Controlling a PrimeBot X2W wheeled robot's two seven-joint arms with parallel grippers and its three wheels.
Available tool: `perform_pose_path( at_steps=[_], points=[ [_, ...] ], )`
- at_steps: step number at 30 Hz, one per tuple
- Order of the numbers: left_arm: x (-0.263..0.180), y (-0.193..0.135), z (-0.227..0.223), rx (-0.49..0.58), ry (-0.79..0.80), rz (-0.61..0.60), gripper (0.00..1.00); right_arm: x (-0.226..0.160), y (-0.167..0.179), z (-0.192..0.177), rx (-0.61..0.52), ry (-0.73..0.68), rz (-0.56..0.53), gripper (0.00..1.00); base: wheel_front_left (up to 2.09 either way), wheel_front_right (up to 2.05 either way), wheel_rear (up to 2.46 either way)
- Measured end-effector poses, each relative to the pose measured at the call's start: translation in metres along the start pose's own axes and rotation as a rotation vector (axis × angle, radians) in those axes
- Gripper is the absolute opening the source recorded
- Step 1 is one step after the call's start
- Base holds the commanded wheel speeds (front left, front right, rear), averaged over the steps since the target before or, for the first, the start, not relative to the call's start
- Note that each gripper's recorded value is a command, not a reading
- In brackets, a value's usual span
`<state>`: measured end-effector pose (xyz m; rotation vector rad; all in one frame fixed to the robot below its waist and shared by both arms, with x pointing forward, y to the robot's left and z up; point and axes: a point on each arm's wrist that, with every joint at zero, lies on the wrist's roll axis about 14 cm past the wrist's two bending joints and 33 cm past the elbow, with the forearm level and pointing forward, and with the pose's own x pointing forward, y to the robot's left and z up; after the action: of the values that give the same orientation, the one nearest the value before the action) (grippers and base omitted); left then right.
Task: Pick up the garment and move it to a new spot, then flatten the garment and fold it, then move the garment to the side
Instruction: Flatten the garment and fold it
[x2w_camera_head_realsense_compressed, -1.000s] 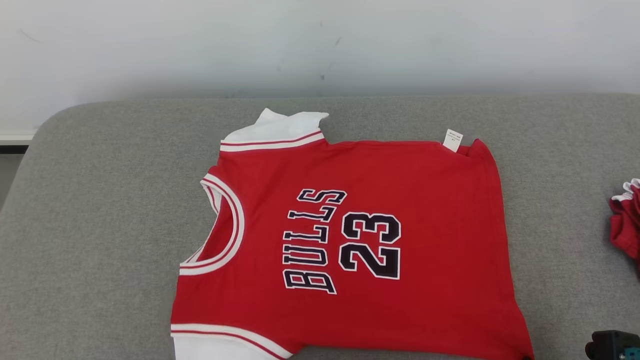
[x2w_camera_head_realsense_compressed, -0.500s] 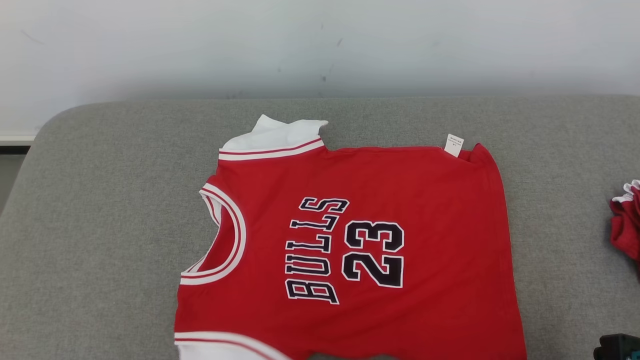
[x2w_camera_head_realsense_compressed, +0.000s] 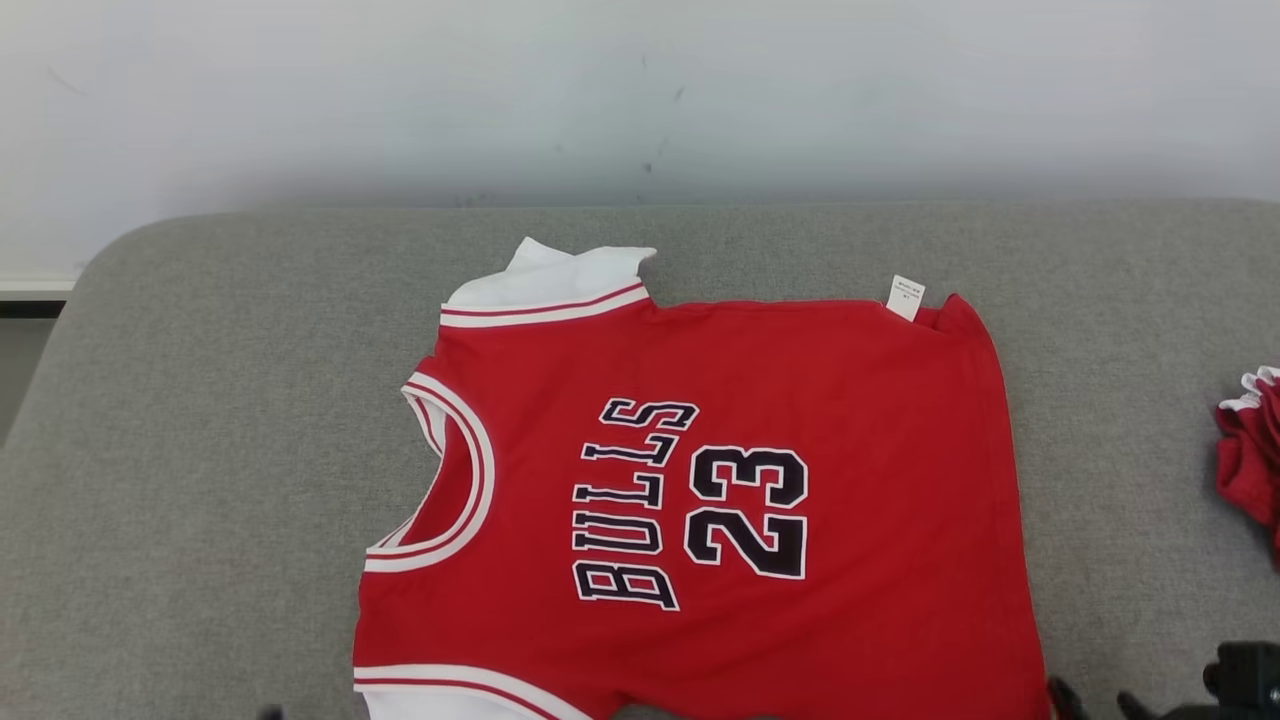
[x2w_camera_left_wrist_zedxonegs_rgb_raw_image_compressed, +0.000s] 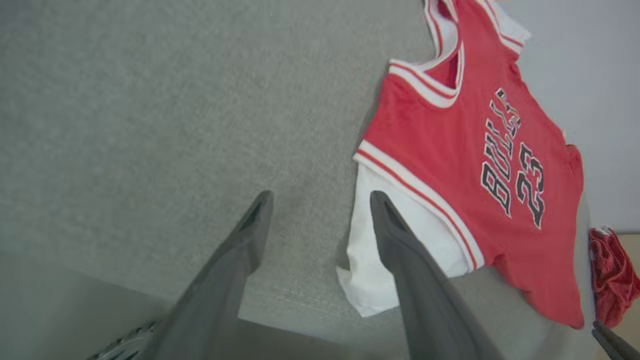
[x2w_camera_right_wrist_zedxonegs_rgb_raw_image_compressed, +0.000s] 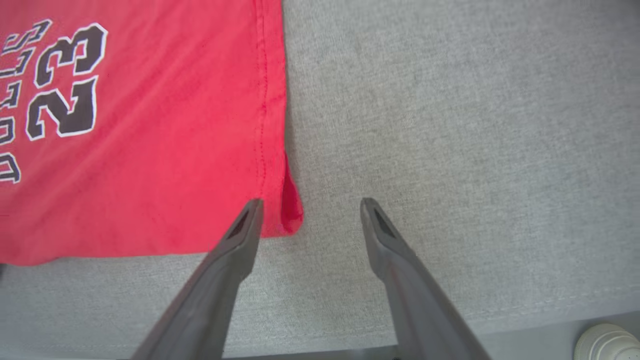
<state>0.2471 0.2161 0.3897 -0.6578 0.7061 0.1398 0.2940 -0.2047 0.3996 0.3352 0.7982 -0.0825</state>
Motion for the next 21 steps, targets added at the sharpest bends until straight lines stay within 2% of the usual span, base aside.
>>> perform_pose_path(
  at_steps=[2, 5, 8, 14, 21],
  points=[
    [0.000, -0.015, 0.039, 0.058, -0.158, -0.041, 1.00, 0.000, 0.006, 0.016, 0.000, -0.066, 0.012, 1.00, 0.00, 0.00, 0.00],
    [-0.008, -0.059, 0.103, 0.145, -0.428, -0.148, 1.00, -0.001, 0.021, 0.047, -0.006, -0.186, 0.047, 1.00, 0.00, 0.00, 0.00],
    [-0.016, -0.090, 0.128, 0.212, -0.581, -0.210, 1.00, -0.005, 0.040, 0.076, 0.017, -0.312, 0.093, 1.00, 0.00, 0.00, 0.00],
    [-0.021, -0.131, 0.127, 0.324, -0.696, -0.292, 1.00, -0.017, 0.071, 0.111, 0.025, -0.495, 0.166, 1.00, 0.00, 0.00, 0.00],
    [-0.014, -0.156, 0.111, 0.445, -0.689, -0.350, 1.00, -0.022, 0.082, 0.111, -0.016, -0.570, 0.193, 1.00, 0.00, 0.00, 0.00]
  ],
)
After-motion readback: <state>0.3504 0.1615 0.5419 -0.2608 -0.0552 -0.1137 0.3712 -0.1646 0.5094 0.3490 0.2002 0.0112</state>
